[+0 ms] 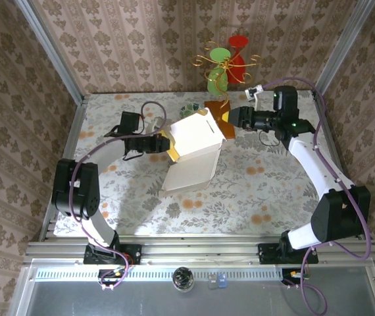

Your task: Fold the paper box

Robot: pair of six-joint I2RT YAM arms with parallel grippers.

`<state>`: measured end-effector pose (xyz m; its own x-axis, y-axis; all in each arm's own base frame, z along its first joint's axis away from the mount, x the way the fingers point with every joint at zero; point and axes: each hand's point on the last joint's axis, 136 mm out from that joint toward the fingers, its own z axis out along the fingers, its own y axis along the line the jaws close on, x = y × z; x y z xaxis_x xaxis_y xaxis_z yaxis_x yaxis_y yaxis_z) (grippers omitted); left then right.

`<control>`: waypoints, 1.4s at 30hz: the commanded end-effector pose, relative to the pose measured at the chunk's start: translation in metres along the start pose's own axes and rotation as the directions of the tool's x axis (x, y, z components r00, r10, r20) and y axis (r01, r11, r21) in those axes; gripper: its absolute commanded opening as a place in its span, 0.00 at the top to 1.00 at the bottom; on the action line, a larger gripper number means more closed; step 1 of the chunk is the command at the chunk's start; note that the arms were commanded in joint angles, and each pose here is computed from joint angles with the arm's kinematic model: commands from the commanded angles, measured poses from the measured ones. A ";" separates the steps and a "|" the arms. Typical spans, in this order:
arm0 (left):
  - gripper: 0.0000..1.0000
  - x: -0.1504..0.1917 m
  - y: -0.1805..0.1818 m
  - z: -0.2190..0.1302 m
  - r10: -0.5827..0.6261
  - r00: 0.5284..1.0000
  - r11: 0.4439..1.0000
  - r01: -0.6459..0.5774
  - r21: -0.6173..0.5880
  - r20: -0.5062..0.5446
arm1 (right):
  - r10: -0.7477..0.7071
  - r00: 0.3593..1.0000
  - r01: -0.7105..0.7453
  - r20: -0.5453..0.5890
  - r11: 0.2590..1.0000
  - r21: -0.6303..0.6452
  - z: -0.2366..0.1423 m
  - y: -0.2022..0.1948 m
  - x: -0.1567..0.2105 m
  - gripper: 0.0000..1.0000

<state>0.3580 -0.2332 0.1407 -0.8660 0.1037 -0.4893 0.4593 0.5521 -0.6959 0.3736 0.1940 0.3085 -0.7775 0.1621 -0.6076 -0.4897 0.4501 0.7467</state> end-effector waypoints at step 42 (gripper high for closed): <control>1.00 -0.003 -0.013 -0.006 0.020 0.999 1.000 -0.019 0.013 -0.030 | -0.355 0.896 0.441 -0.266 0.781 0.443 0.023 -0.018 0.026 0.69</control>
<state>0.3528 -0.2315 0.1398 -0.8793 0.1278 -0.4587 0.4453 0.5618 -0.6972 0.3684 0.2215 0.2698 -0.6556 -0.1985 -0.7286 -0.5726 0.7596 0.3083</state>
